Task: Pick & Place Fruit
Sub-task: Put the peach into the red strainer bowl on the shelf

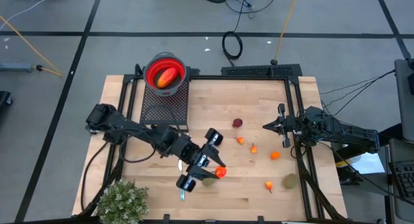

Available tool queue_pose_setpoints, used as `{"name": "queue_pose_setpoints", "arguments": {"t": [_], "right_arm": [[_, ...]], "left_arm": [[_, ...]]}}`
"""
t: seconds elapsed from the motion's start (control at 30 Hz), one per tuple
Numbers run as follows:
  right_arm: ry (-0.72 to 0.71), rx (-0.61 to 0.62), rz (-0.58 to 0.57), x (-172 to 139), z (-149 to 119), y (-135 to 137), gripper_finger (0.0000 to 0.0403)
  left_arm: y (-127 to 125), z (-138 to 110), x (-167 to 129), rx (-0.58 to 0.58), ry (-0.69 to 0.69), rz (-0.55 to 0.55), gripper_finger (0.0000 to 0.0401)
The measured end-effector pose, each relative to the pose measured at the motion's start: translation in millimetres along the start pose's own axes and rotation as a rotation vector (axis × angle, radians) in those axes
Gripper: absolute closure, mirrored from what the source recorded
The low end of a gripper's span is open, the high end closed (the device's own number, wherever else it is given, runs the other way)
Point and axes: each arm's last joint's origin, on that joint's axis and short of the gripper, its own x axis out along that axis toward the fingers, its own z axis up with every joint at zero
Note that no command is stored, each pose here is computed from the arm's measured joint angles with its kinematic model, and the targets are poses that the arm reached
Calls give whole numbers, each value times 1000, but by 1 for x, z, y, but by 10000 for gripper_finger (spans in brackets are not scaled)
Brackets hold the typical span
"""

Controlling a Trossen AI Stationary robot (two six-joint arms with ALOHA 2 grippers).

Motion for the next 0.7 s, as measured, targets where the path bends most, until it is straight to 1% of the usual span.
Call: {"name": "queue_pose_setpoints", "arguments": {"t": [0.1, 0.17, 0.27, 0.4, 0.53, 0.7], "right_arm": [[0, 0, 0, 0, 0, 0, 403], [0, 0, 0, 0, 0, 0, 403], [0, 0, 0, 0, 0, 0, 403], [0, 0, -1, 0, 0, 0, 403], [1, 0, -1, 0, 0, 0, 403], [1, 0, -2, 0, 0, 0, 403]], "left_arm": [[0, 0, 0, 4, -2, 15, 279], [2, 2, 0, 13, -18, 66, 279], [5, 7, -1, 3, -66, 187, 279], [10, 13, -3, -43, -140, 356, 279], [14, 18, -5, -95, -207, 486, 279], [18, 21, -9, -207, -285, 674, 279]]}}
